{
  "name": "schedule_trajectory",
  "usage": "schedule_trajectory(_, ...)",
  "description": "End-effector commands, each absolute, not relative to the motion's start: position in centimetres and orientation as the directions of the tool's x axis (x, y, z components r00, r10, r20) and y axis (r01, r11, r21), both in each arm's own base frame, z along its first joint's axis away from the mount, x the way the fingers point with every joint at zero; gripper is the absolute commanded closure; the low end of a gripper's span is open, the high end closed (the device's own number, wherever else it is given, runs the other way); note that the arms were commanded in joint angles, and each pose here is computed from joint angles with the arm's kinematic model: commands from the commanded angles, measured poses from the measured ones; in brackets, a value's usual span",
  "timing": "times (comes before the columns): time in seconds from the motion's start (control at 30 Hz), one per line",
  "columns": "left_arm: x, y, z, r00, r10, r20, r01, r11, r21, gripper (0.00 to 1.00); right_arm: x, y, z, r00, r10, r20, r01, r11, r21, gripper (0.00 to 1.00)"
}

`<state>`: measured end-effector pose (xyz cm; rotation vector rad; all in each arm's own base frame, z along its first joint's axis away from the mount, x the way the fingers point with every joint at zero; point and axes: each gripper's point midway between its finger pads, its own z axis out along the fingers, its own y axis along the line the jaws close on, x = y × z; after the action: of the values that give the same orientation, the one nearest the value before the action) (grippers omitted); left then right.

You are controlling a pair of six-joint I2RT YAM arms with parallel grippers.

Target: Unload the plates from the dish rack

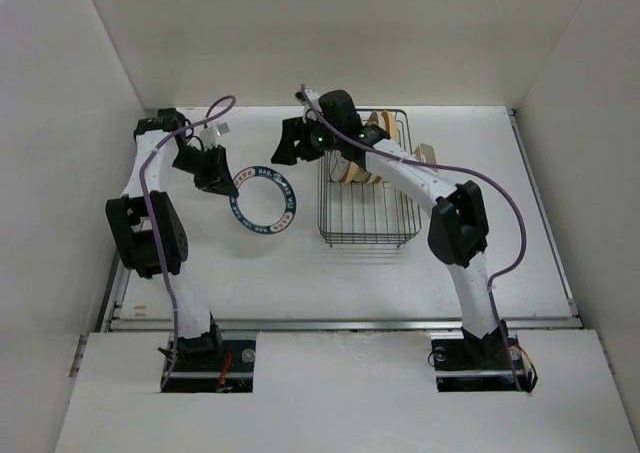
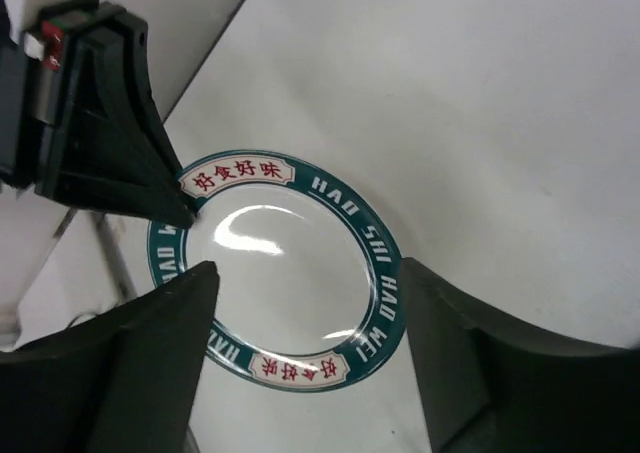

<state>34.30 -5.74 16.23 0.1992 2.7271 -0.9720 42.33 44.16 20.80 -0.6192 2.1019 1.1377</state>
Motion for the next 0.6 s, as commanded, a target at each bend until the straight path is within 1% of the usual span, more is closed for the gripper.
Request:
schedule_trajectory(0.0, 36.8, -4.1, 15.7, -0.963, -0.035, -0.266, 0.131, 0.804, -0.58, 1.0, 45.2, 42.0, 26.5, -0.581, 0.024, -0.814, -0.598, 0.665, 0.447, 0.2)
schedule_trajectory(0.03, 37.4, -4.0, 15.4, -0.964, -0.057, -0.259, 0.107, 0.809, -0.577, 1.0, 45.9, 40.9, 27.6, -0.555, 0.052, -0.831, -0.564, 0.71, 0.421, 0.16)
schedule_trajectory(0.07, 38.1, -3.9, 14.9, -0.965, -0.067, -0.253, 0.096, 0.809, -0.58, 1.0, 46.4, 39.7, 28.4, -0.536, 0.072, -0.841, -0.519, 0.758, 0.395, 0.14)
schedule_trajectory(0.1, 39.0, -3.8, 14.4, -0.959, -0.075, -0.273, 0.1, 0.811, -0.577, 1.0, 47.4, 37.0, 31.0, -0.464, 0.128, -0.876, -0.427, 0.834, 0.349, 0.13)
schedule_trajectory(0.17, 40.2, -3.6, 13.1, -0.959, -0.09, -0.269, 0.087, 0.81, -0.58, 1.0, 47.9, 34.3, 32.8, -0.407, 0.164, -0.898, -0.326, 0.893, 0.311, 0.12)
schedule_trajectory(0.2, 40.9, -3.2, 12.7, -0.956, -0.108, -0.271, 0.073, 0.81, -0.581, 1.0, 48.4, 31.7, 32.9, -0.375, 0.172, -0.911, -0.21, 0.941, 0.264, 0.12)
schedule_trajectory(0.23, 41.6, -3.1, 12.3, -0.953, -0.108, -0.283, 0.08, 0.812, -0.579, 1.0, 48.1, 30.1, 34.2, -0.345, 0.184, -0.92, -0.157, 0.955, 0.25, 0.12)
schedule_trajectory(0.27, 42.0, -2.5, 11.8, -0.953, -0.125, -0.276, 0.06, 0.816, -0.575, 1.0, 48.5, 28.2, 34.4, -0.331, 0.186, -0.925, -0.09, 0.97, 0.227, 0.12)
schedule_trajectory(0.3, 42.8, -2.4, 11.0, -0.954, -0.125, -0.273, 0.058, 0.816, -0.575, 1.0, 48.4, 26.1, 33.6, -0.329, 0.172, -0.928, 0.014, 0.984, 0.178, 0.17)
schedule_trajectory(0.37, 43.9, -1.4, 9.9, -0.95, -0.164, -0.267, 0.015, 0.827, -0.562, 1.0, 48.9, 22.4, 33.3, -0.325, 0.193, -0.926, 0.136, 0.978, 0.157, 0.23)
schedule_trajectory(0.4, 44.4, -0.9, 9.0, -0.952, -0.173, -0.251, -0.008, 0.838, -0.545, 1.0, 49.0, 21.3, 32.9, -0.333, 0.185, -0.925, 0.166, 0.977, 0.136, 0.27)
schedule_trajectory(0.43, 44.9, -0.8, 8.7, -0.951, -0.18, -0.252, -0.014, 0.837, -0.547, 1.0, 49.3, 19.6, 31.8, -0.358, 0.183, -0.916, 0.211, 0.971, 0.111, 0.27)
schedule_trajectory(0.57, 45.8, 0.4, 7.2, -0.948, -0.21, -0.237, -0.06, 0.854, -0.517, 1.0, 49.9, 17.5, 29.3, -0.411, 0.178, -0.894, 0.249, 0.965, 0.078, 0.29)
